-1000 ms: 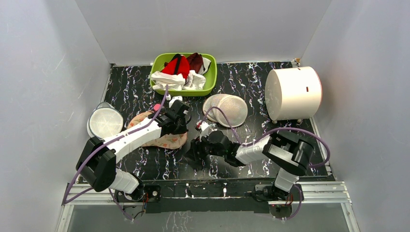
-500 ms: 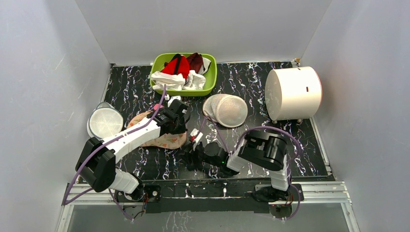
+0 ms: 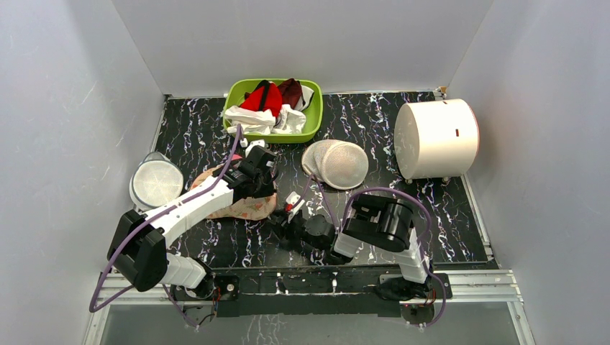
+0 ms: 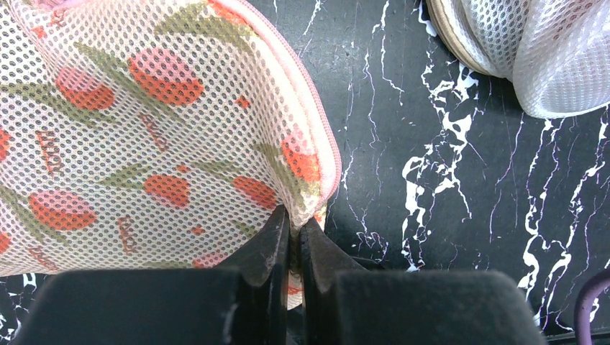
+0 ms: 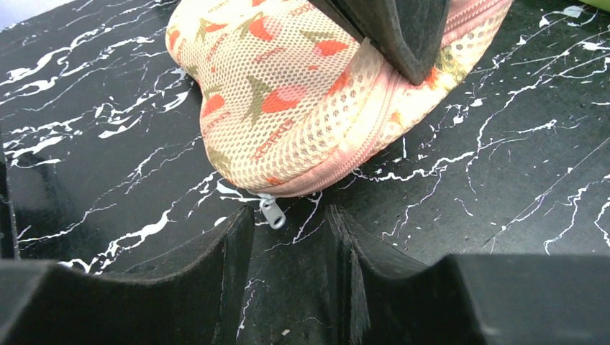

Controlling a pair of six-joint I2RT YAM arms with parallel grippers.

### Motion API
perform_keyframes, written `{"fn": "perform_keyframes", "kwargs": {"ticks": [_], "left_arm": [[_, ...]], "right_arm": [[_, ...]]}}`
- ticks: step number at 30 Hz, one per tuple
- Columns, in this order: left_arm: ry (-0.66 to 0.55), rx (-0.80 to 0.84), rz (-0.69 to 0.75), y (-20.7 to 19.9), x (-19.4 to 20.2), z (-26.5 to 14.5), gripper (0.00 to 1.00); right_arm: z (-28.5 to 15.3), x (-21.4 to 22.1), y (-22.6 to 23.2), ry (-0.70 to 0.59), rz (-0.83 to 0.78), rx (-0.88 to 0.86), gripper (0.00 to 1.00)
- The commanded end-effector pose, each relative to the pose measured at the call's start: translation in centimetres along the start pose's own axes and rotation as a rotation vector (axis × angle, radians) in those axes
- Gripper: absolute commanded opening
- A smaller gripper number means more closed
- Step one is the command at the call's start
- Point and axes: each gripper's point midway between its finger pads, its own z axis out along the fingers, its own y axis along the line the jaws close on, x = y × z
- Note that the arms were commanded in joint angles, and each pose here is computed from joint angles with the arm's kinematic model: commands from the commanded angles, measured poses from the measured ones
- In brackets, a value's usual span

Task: Unzip the laundry bag and remove the bra
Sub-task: Unzip the laundry bag at the center of the board.

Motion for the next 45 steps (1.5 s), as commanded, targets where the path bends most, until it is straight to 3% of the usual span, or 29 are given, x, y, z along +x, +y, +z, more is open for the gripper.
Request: {"fn": "perform_keyframes", "kwargs": {"ticks": [1, 15, 26, 28, 30, 32, 34, 38, 45], "left_arm": [[-0.006, 0.018, -0.019, 0.0, -0.2, -0.8, 0.0], [0.003, 0.03, -0.02, -0.2, 0.1, -0.6, 0.0], [0.004, 0.031, 0.001, -0.3, -0.4, -0.7, 0.0], [0.002, 0.036, 0.007, -0.4, -0.4, -0.6, 0.01], [0.004, 0.033, 0.009, -0.1, -0.2, -0.7, 0.25], [-0.014, 0.037, 0.001, 0.3, 0.1, -1.0, 0.61], [-0.036, 0.038, -0.011, 1.0, 0.4, -1.5, 0.78], [-0.049, 0.046, -0.056, 2.4, 1.7, -3.0, 0.97], [-0.072, 0.101, -0.345, 5.2, 5.6, -5.0, 0.97]], "right_arm": [[1.0, -2.5, 0.0, -0.101, -0.011, 0.018, 0.37], [2.2, -2.4, 0.5, -0.108, -0.007, 0.004, 0.37], [0.4, -1.6, -0.1, -0.057, 0.014, 0.025, 0.0], [0.1, -1.8, 0.1, -0.052, 0.021, 0.014, 0.0], [0.1, -1.4, 0.0, -0.019, 0.032, 0.022, 0.0], [0.0, -1.1, -0.2, 0.009, 0.069, 0.04, 0.0], [-0.4, -1.1, -0.1, 0.008, 0.1, 0.037, 0.0], [-0.2, -0.4, -0.5, 0.063, 0.16, 0.045, 0.0], [-0.1, -0.3, -1.1, 0.096, 0.21, 0.055, 0.0]]}}
